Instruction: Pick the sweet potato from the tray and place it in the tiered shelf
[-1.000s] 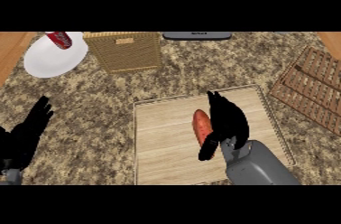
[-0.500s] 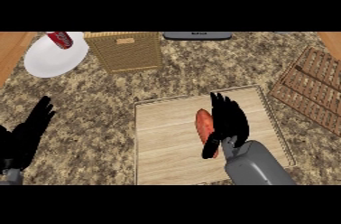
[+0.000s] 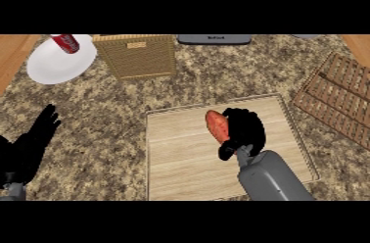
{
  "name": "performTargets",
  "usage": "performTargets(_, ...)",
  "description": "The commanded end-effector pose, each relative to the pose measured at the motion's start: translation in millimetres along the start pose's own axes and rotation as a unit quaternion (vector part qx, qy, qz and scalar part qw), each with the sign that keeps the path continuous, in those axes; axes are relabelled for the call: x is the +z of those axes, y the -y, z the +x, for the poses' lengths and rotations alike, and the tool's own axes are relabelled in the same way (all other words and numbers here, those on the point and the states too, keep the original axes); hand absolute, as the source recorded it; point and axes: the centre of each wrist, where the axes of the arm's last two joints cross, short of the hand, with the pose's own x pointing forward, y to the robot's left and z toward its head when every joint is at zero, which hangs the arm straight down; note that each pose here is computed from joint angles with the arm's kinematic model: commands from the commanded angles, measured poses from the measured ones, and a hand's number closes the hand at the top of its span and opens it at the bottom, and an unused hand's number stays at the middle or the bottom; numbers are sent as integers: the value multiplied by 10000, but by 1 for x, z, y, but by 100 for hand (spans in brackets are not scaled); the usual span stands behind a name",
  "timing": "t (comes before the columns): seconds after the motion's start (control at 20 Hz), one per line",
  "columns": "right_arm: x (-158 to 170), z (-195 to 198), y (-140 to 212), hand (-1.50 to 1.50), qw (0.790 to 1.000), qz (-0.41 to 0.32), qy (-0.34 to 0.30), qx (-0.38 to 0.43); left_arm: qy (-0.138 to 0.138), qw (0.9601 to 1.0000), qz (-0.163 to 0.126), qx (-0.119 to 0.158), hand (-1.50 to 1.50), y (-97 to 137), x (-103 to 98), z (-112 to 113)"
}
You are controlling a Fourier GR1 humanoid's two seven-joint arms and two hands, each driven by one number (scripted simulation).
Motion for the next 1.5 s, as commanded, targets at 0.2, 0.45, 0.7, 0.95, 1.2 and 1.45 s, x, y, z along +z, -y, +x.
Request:
performTargets(0.2, -10, 7, -20, 150, 9990, 176, -102, 405, 20, 10000, 49, -21, 0, 9, -12, -1)
performTargets(0.45, -13, -15, -23, 150, 9983, -278, -64, 509, 7, 10000, 28, 18, 0, 3, 7, -6)
performTargets(0.7, 19, -71, 18, 150, 9930, -1062, 82, 503, -122, 9999, 96, 6, 0, -7, 9, -7)
performTargets(0.95, 30, -146, 50, 150, 9806, -1928, 94, 351, -34, 9999, 108, 41, 0, -8, 12, 1)
performTargets(1.2, 72, -149, 85, 150, 9706, -2400, 129, -98, -2, 9999, 141, -86, 0, 9, 2, 1)
performTargets(1.45, 134, -158, 115, 150, 9612, -2656, 235, -703, -34, 9998, 185, -35, 0, 4, -1, -1)
